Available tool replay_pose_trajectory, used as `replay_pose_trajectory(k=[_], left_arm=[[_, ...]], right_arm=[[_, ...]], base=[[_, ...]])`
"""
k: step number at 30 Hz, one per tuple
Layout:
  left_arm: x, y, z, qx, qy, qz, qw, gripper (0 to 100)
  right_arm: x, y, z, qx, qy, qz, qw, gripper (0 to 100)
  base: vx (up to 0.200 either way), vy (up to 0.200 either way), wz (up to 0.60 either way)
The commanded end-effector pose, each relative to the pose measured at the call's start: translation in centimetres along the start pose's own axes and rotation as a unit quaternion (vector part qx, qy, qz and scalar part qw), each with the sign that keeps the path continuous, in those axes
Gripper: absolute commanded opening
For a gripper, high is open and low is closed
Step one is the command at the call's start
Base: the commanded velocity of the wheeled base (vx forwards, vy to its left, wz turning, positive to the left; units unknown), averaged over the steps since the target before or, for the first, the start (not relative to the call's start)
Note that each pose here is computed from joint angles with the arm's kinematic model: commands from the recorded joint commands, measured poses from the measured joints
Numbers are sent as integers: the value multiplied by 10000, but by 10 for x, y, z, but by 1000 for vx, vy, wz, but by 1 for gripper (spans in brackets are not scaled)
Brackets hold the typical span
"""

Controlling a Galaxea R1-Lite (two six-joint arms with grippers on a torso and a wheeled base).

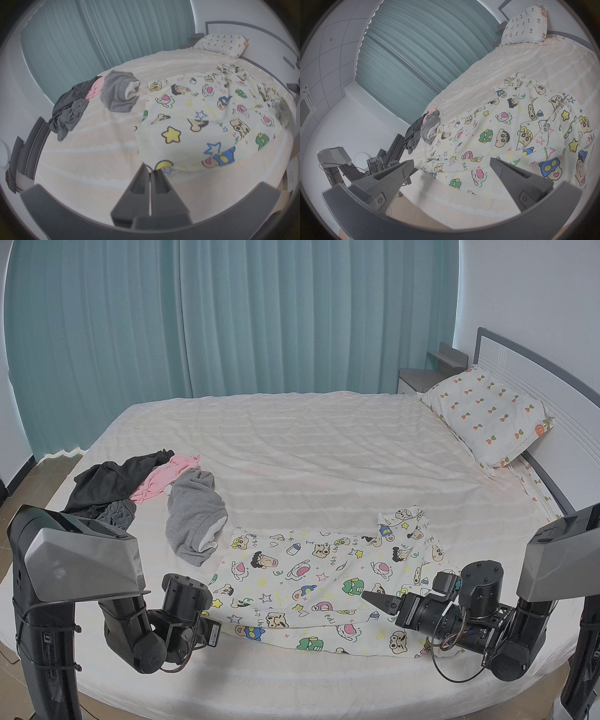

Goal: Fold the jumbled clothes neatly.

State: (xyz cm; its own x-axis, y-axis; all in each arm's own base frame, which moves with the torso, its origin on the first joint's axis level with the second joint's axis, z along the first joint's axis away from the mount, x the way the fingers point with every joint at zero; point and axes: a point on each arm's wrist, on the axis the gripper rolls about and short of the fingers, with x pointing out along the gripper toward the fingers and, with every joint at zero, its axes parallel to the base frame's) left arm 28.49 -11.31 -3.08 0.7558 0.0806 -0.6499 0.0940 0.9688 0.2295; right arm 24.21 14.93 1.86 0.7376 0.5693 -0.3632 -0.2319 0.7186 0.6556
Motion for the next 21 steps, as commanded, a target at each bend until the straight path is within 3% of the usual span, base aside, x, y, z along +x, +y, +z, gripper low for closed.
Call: replay_pose_trajectory(k=[1, 6, 11, 17, 21], left_arm=[[7, 1, 17, -198, -295, 35, 9994, 0], [20, -5, 45, -618, -752, -8, 9953, 0], [47, -8, 58, -780, -940, 63, 9925, 0], [61, -2, 60, -917, -704, 175, 9931, 0], [44, 5, 62, -1017, -433, 2, 9939, 0]], right_arm=[[0, 0, 0, 0, 4, 1, 10000, 100], [0, 0, 0, 0, -1, -4, 10000, 100], [0, 0, 0, 3, -1, -4, 10000, 100], [0, -1, 0, 6, -11, -14, 10000, 100], [1, -1, 0, 7, 6, -19, 10000, 100]], base=[[0, 0, 0], [0, 0, 0], [0, 0, 0], [0, 0, 0], [0, 0, 0]])
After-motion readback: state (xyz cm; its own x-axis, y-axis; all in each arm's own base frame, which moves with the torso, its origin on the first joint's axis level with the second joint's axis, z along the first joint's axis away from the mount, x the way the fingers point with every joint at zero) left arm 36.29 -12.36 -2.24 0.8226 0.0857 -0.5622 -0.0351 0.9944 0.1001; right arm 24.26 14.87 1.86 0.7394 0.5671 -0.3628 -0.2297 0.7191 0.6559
